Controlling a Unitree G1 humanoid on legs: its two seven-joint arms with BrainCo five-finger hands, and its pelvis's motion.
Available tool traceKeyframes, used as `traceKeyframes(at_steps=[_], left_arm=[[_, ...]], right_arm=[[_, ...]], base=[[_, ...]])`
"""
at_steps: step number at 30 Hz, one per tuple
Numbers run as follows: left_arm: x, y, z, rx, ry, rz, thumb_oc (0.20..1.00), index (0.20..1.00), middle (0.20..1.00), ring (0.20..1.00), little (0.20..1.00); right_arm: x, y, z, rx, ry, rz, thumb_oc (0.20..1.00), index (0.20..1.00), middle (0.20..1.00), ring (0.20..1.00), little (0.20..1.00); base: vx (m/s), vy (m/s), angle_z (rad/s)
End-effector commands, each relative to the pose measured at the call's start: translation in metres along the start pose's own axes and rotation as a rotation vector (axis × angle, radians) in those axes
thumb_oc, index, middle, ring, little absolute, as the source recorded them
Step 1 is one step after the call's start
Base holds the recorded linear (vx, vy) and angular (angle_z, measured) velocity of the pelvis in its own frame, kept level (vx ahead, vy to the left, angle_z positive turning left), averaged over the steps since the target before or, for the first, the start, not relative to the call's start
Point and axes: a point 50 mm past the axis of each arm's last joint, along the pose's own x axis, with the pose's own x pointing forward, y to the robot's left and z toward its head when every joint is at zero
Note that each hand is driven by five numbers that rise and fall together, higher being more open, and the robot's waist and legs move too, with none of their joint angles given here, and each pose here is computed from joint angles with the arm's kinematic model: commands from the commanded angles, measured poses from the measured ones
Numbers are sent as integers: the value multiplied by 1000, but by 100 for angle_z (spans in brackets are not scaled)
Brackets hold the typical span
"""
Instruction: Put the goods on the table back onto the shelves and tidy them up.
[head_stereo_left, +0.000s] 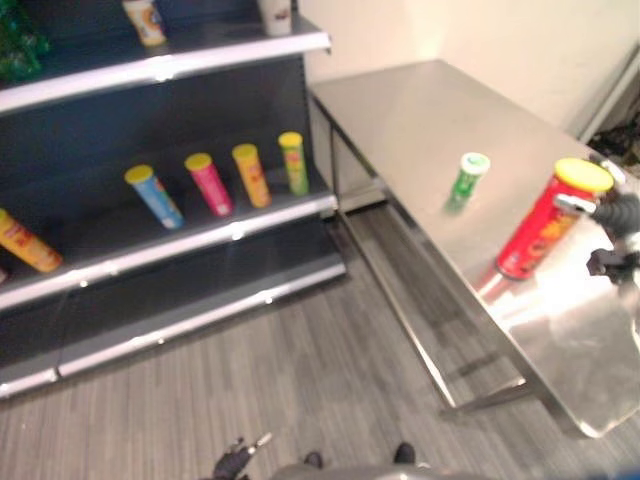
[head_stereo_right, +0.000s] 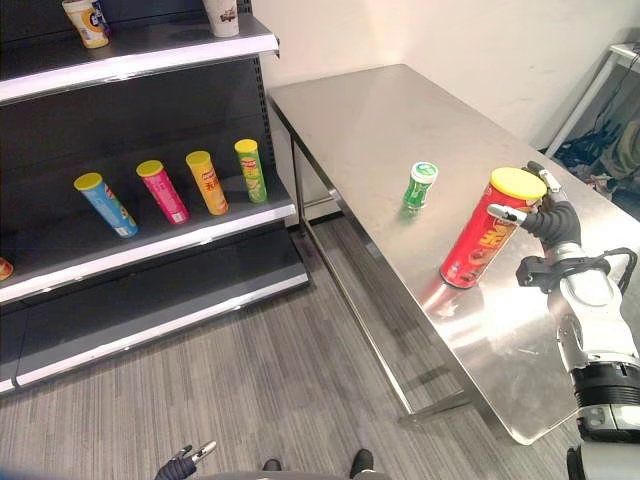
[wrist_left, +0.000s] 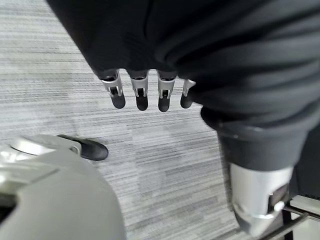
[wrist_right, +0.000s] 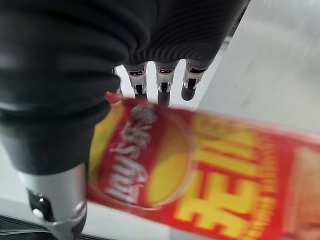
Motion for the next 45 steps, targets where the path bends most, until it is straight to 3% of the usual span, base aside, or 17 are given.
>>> traceKeyframes(at_steps=[1,10,11,13,19,22,27,29,34,36,38,45], left_arm=[[3,2,10,47,-18,-12,1000,1000,1000,1000,1000],[2,1,8,47,-17,-30,1000,1000,1000,1000,1000],[2,0,9,49,-18,-36,1000,1000,1000,1000,1000],[2,0,10,49,-23,-39,1000,1000,1000,1000,1000],[2,-2,10,43,-27,-37,1000,1000,1000,1000,1000],[3,-2,13,42,-39,-20,1000,1000,1000,1000,1000],[4,-1,15,43,-48,-3,1000,1000,1000,1000,1000],[4,3,16,50,-43,17,1000,1000,1000,1000,1000],[4,3,16,50,-43,17,1000,1000,1000,1000,1000],[3,7,15,45,-39,31,1000,1000,1000,1000,1000],[3,4,18,29,-50,25,1000,1000,1000,1000,1000],[3,0,17,6,-48,17,1000,1000,1000,1000,1000]], right_arm=[[16,17,32,96,-155,81,1000,1000,1000,1000,1000],[18,20,29,1,-81,175,1000,1000,1000,1000,1000],[18,19,27,-61,-45,200,868,868,868,868,868],[19,17,29,-133,-16,229,200,200,200,200,200],[18,8,49,-307,-41,242,200,200,200,200,200],[17,0,68,-349,-141,152,200,200,200,200,200],[14,-7,83,-296,-245,59,200,200,200,200,200],[15,-5,104,-185,-388,-23,200,200,200,200,200],[15,-5,104,-184,-388,-24,200,200,200,200,200],[15,32,136,62,-632,5,200,200,200,200,200],[8,53,151,119,-732,61,200,200,200,200,200],[0,79,159,160,-792,155,200,200,200,200,200]], base=[[0,0,0],[0,0,0],[0,0,0],[0,0,0],[0,0,0],[0,0,0],[3,-8,0],[16,-61,-1],[4,-9,0],[50,-171,-7],[-35,-170,25],[-32,-13,57]])
